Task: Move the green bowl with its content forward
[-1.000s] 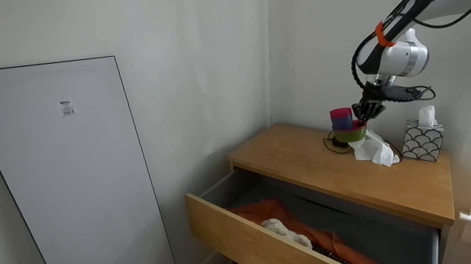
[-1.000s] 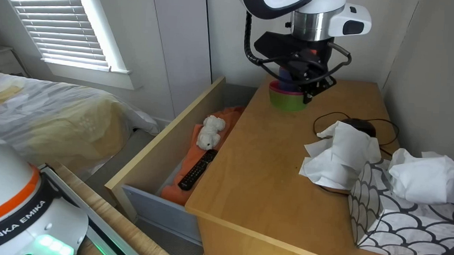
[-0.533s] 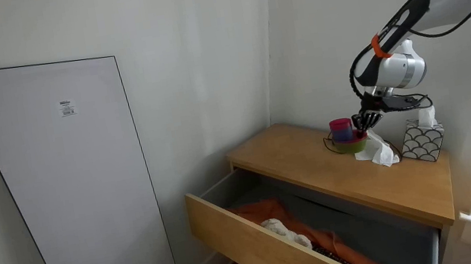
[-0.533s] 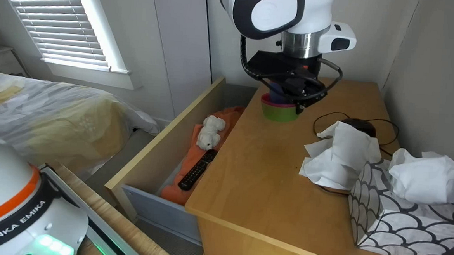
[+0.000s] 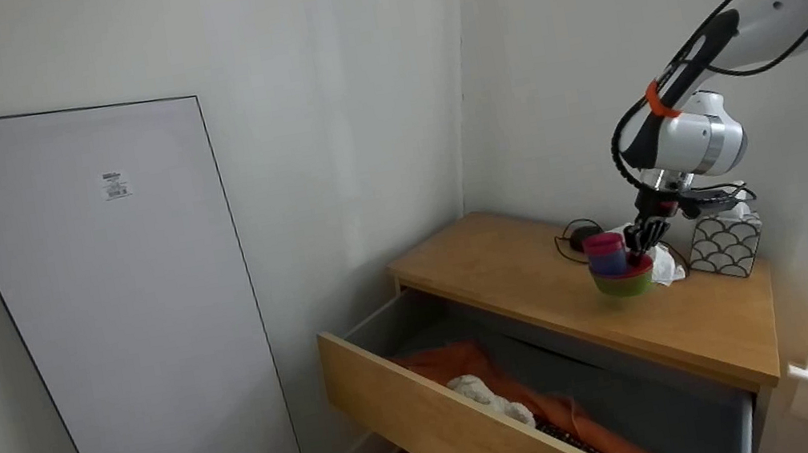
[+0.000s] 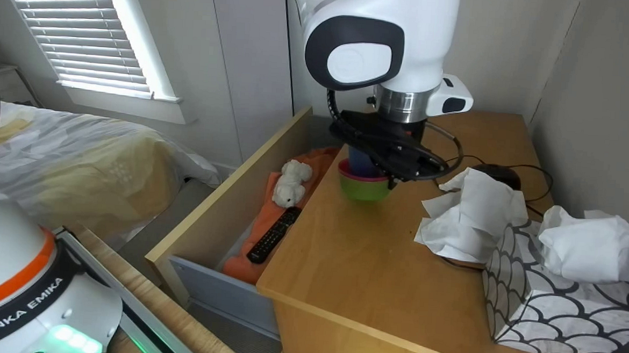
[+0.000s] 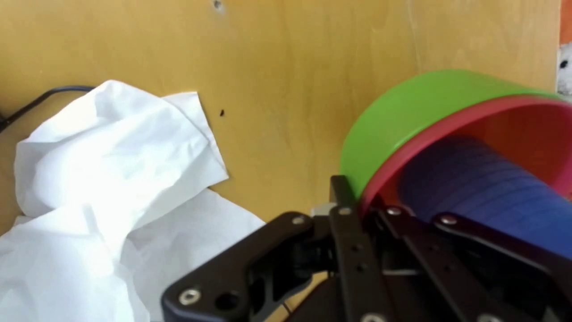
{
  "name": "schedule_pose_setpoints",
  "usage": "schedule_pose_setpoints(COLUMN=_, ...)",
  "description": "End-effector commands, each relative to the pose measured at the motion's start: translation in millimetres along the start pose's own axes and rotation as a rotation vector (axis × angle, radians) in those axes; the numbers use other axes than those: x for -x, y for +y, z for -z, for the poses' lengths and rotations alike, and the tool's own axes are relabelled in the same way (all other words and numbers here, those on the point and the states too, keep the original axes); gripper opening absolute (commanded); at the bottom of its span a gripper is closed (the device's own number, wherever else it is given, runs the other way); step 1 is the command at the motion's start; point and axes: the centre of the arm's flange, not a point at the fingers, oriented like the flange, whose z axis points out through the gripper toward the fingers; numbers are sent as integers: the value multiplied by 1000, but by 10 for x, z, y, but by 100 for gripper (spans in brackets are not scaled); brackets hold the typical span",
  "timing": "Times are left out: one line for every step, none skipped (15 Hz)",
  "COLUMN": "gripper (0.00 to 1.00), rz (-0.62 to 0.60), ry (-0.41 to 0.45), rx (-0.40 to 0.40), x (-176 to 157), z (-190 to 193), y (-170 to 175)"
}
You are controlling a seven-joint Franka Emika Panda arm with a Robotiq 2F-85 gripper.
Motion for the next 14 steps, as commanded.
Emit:
schedule_pose_setpoints(gripper=2, rz=96, ry=-14, rx=-32, x=270, z=-118, y=-11)
schedule_pose_setpoints(gripper=2, rz=116, ry=-23, rx=-37, x=307, z=-157, y=-6)
schedule_pose_setpoints(gripper=2, rz=132, ry=-32, rx=-45, x=355, z=-187, y=-9)
schedule_pose_setpoints(gripper=2, rz=145, ry=-39, rx=-51, x=395, z=-215, y=-20)
schedule_pose_setpoints(gripper=2, rz=160, ry=-42, rx=-57, x=431, z=-230, y=-32)
schedule_pose_setpoints(gripper=2, rz=172, ry=-43, rx=-62, x=460, z=-247, y=-48)
schedule_pose_setpoints(gripper=11, rz=180, ry=-40, rx=-67, x=466, z=-248, y=-54)
schedule_pose_setpoints(gripper=32, rz=187, ry=-37, rx=-69, x=464, z=-236, y=-54)
schedule_pose_setpoints(gripper=39, rz=196, ry=-35, rx=-69, x=471, z=-235, y=-52)
schedule_pose_setpoints(gripper=46, rz=203, ry=-30, rx=-66, x=471, z=-220, y=-46)
schedule_pose_setpoints(gripper=52, rz=211, ry=-24, rx=-65, x=458, z=-192, y=-40)
schedule_pose_setpoints(gripper=61, rz=217, ry=-19, rx=-63, x=441, z=-166, y=-31)
schedule_pose_setpoints(gripper=68, rz=223, ry=-13, rx=-54, x=418, z=-124, y=-19)
schedule_pose_setpoints(gripper=76, rz=229, ry=-6, rx=-48, x=398, z=-78, y=-13)
